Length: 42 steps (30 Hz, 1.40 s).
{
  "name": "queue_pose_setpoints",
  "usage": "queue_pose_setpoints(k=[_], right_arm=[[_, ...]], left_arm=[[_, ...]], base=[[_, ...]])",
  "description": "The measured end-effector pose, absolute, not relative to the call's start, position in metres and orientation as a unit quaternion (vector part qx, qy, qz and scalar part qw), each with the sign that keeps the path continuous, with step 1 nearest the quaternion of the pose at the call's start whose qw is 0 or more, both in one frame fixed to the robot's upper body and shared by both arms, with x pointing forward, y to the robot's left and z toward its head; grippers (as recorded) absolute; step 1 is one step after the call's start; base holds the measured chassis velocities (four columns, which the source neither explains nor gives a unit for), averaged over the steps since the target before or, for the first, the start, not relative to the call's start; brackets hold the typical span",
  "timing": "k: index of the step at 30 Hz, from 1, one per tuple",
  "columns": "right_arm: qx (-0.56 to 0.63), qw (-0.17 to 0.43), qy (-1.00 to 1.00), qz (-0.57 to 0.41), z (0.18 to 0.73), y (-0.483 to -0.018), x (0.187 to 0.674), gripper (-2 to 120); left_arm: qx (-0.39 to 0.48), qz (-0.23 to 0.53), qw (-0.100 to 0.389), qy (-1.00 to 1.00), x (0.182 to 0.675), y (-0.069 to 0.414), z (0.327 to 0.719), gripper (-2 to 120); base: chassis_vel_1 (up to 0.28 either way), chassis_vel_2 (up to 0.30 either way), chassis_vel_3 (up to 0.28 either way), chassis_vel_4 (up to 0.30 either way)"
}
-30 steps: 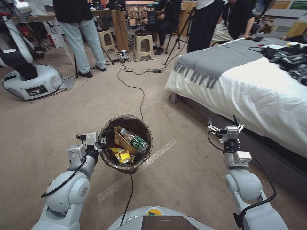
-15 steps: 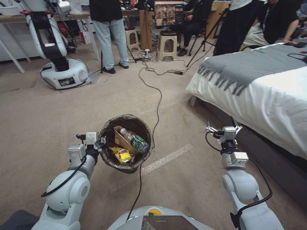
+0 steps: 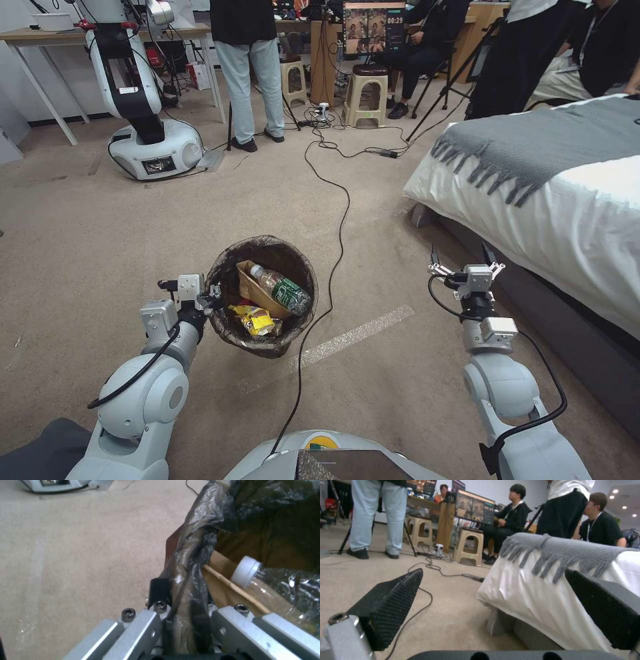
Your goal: Pick up the trash bin, then pick up the garbage from the floor and place it into the trash bin.
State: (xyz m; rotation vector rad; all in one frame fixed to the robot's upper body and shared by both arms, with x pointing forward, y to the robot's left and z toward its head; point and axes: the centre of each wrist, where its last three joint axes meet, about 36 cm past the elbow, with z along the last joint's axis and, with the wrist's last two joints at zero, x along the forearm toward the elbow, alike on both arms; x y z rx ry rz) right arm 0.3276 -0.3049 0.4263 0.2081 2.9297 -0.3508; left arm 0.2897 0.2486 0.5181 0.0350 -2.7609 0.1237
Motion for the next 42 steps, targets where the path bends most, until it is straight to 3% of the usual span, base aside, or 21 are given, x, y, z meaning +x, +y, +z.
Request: queue_pose_setpoints(k=[13, 24, 42], right_arm=[[0.07, 0.091, 0.986, -0.12, 0.422, -0.304, 0.327, 100], [0.068, 0.09, 0.986, -0.124, 0.419, -0.302, 0.324, 100], [0.065, 0.088, 0.986, -0.123, 0.416, -0.299, 0.325, 100]], left_arm=[[0.007, 0.062, 0.196, -0.979, 0.307, 0.256, 0.516, 0], [0.028, 0.098, 0.265, -0.959, 0.348, 0.273, 0.464, 0], [0.043, 0.141, 0.322, -0.935, 0.366, 0.282, 0.42, 0]], base=[[0.0, 0.0, 0.0, 0.0], [0.0, 0.0, 0.0, 0.0], [0.0, 0.0, 0.0, 0.0]])
